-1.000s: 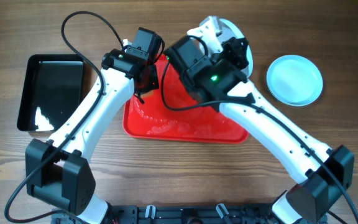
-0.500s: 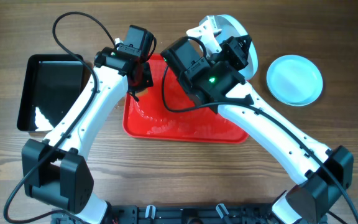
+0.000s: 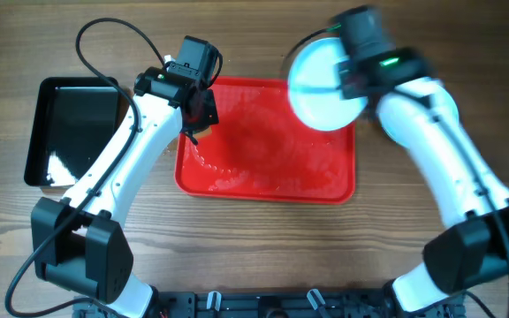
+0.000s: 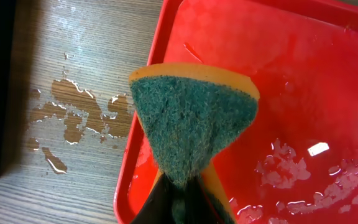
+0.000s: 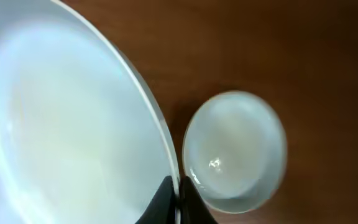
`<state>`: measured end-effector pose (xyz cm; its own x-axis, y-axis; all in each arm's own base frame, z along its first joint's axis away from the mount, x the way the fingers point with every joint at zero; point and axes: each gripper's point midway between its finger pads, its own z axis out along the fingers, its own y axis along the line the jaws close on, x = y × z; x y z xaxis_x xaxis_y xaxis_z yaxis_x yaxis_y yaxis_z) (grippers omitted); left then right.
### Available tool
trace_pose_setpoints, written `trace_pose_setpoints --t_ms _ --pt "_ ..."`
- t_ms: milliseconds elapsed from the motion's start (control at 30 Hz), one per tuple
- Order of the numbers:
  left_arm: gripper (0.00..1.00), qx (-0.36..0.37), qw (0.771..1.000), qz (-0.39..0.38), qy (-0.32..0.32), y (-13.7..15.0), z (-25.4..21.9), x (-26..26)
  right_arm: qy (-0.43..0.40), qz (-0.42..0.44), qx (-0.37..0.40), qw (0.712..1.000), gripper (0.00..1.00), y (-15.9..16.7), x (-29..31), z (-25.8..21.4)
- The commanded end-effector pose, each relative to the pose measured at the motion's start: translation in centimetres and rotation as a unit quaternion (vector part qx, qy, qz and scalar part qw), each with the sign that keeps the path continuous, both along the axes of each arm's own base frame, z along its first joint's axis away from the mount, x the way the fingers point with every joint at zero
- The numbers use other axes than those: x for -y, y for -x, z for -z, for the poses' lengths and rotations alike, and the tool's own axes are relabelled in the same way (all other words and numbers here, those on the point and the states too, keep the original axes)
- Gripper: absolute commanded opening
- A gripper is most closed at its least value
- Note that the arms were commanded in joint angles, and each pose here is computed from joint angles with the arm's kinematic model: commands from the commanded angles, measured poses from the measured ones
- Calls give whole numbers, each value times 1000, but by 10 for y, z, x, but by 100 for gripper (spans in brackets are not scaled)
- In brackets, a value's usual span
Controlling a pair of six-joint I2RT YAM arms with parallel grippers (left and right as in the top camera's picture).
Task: Clean dirty plates on tray and stack at the side
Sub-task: 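Lift the plate by its rim with the right gripper and carry it right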
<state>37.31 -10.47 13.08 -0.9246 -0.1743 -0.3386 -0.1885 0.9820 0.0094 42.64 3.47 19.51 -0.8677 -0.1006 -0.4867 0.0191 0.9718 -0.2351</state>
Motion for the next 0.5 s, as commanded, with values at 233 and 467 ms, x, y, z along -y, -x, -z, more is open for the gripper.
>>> trace_pose_setpoints --t_ms 233,467 --pt "4 -11 1000 -3 3 2 8 0 -360 143 36 921 4 9 123 15" --pt "4 -13 1000 2 19 2 9 6 -354 271 50 894 4 27 167 84"
